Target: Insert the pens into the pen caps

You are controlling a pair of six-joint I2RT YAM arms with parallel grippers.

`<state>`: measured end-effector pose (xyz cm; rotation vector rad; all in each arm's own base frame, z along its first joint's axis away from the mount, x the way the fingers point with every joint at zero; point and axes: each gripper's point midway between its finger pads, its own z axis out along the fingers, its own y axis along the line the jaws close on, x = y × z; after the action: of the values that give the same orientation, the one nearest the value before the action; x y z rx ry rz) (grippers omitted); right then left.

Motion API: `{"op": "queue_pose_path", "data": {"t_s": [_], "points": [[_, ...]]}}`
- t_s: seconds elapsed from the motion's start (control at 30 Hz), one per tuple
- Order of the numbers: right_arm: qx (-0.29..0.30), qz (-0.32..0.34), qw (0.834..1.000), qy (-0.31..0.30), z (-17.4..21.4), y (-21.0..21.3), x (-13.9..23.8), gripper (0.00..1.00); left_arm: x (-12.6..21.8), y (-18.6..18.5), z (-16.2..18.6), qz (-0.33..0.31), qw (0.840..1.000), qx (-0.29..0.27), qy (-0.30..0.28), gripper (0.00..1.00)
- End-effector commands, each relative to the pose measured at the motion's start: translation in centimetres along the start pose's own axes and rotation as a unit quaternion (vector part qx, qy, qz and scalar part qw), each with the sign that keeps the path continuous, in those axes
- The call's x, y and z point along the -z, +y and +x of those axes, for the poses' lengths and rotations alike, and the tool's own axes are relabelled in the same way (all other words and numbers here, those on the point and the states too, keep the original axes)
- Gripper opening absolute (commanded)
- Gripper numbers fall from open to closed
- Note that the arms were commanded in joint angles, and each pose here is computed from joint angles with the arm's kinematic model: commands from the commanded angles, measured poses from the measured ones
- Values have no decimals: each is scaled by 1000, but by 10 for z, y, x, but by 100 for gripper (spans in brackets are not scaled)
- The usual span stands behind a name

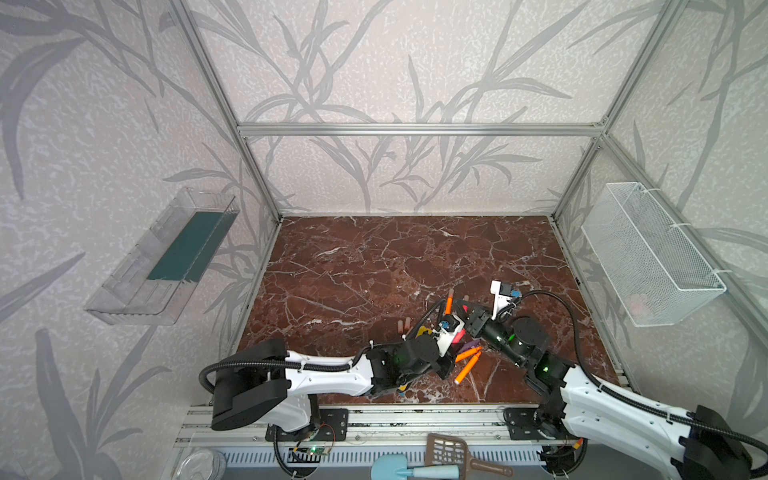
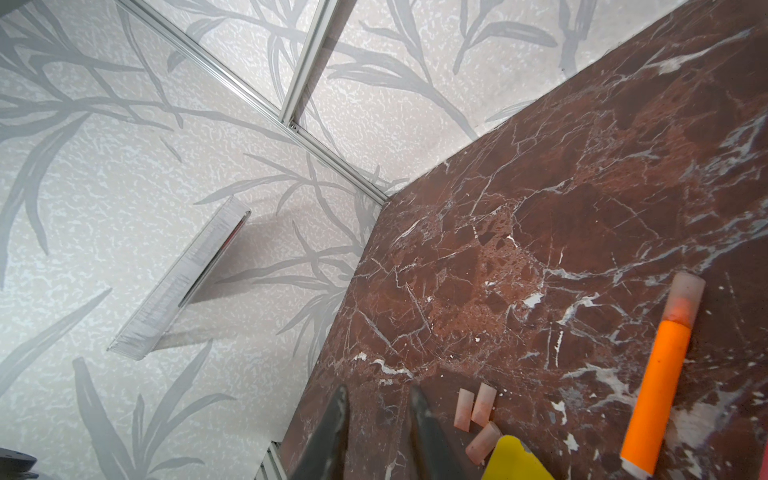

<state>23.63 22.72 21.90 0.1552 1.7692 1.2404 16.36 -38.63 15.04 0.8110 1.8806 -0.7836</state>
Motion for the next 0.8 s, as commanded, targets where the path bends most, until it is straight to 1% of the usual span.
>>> {"op": "queue_pose_path", "data": {"t_s": [0.0, 0.07, 0.13, 0.23, 0.33, 0.4, 0.5, 0.63, 0.7, 0.77], "points": [[-1, -21, 1000, -8, -7, 12, -2, 12, 4, -3, -28, -4, 999, -6, -35, 0], [0, -19, 1000, -4, -4, 10, -3, 4, 5, -1, -32, -5, 999, -1, -42, 0], [0, -16, 1000, 2, -1, 7, -3, 0, 6, 2, -39, -8, 999, 5, -48, 0], [2, -11, 1000, 7, 5, 1, -3, 0, 8, 9, -52, -2, 998, 24, -53, 0], [10, -12, 1000, 14, 12, 0, -3, 0, 13, 13, -68, 24, 997, 44, -61, 0], [24, -14, 999, 22, 20, 3, -4, 0, 17, 14, -79, 37, 996, 48, -67, 0], [42, -16, 998, 37, 32, 7, -6, 0, 24, 18, -95, 40, 995, 47, -75, 0], [56, -28, 996, 62, 51, 16, -9, 0, 30, 28, -110, 26, 995, 42, -85, 0], [52, -13, 996, 76, 61, 16, -12, 0, 33, 37, -117, -2, 995, 28, -93, 0], [33, 17, 995, 92, 69, 11, -16, 0, 34, 50, -122, -46, 993, 9, -105, 0]]}}
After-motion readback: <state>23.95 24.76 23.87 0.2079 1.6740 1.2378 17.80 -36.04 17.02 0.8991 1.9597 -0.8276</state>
